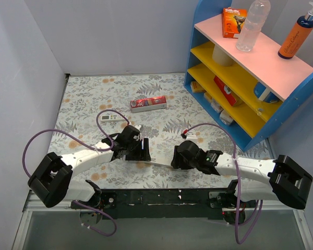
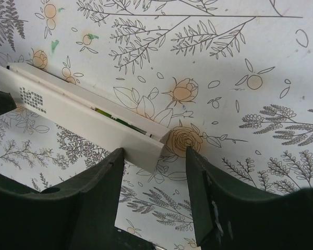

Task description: Load the batteries into the remote control

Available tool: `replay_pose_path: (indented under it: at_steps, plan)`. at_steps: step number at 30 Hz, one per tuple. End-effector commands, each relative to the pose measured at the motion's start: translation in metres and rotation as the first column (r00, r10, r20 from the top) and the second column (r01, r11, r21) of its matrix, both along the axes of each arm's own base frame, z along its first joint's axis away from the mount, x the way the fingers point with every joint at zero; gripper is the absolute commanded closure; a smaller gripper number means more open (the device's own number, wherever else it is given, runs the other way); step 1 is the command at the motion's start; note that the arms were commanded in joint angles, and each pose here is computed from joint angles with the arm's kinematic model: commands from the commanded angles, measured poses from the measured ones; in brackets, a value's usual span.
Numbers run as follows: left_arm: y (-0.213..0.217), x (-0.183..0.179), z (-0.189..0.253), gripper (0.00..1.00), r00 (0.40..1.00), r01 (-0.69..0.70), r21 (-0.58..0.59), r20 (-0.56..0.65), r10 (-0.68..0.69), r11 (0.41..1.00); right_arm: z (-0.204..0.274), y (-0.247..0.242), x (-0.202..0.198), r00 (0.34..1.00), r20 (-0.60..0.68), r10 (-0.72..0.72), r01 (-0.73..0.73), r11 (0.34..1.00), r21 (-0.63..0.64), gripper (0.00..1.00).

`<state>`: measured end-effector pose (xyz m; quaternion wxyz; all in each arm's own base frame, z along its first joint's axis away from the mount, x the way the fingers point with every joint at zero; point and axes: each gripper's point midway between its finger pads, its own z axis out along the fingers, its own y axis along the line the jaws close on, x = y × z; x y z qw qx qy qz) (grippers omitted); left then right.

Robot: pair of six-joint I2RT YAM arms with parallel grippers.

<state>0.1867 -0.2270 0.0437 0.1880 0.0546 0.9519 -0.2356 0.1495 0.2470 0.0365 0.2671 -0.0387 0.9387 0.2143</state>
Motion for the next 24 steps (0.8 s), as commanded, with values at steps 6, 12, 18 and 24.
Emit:
replay_pose_path:
  at_steps: [6, 12, 18, 24]
  plan:
    - [-0.006, 0.012, 0.003, 0.51, 1.000, -0.003, 0.005, 0.030, 0.002, 1.000, 0.013, 0.003, 0.010, 0.999, 0.042, 0.002, -0.001, 1.000, -0.026, 0.44]
    - [-0.004, 0.011, 0.000, 0.63, 1.000, -0.006, 0.013, 0.025, 0.006, 1.000, 0.019, 0.008, 0.014, 0.998, 0.059, 0.011, -0.010, 1.000, -0.019, 0.46]
    - [-0.004, 0.010, -0.003, 0.70, 1.000, -0.007, 0.020, 0.014, 0.006, 1.000, 0.020, 0.010, 0.018, 0.998, 0.064, 0.018, -0.017, 0.999, -0.031, 0.48]
    - [-0.004, 0.009, -0.005, 0.74, 1.000, -0.004, 0.021, 0.007, 0.004, 1.000, 0.014, 0.004, 0.018, 0.999, 0.046, 0.015, -0.013, 0.999, -0.042, 0.51]
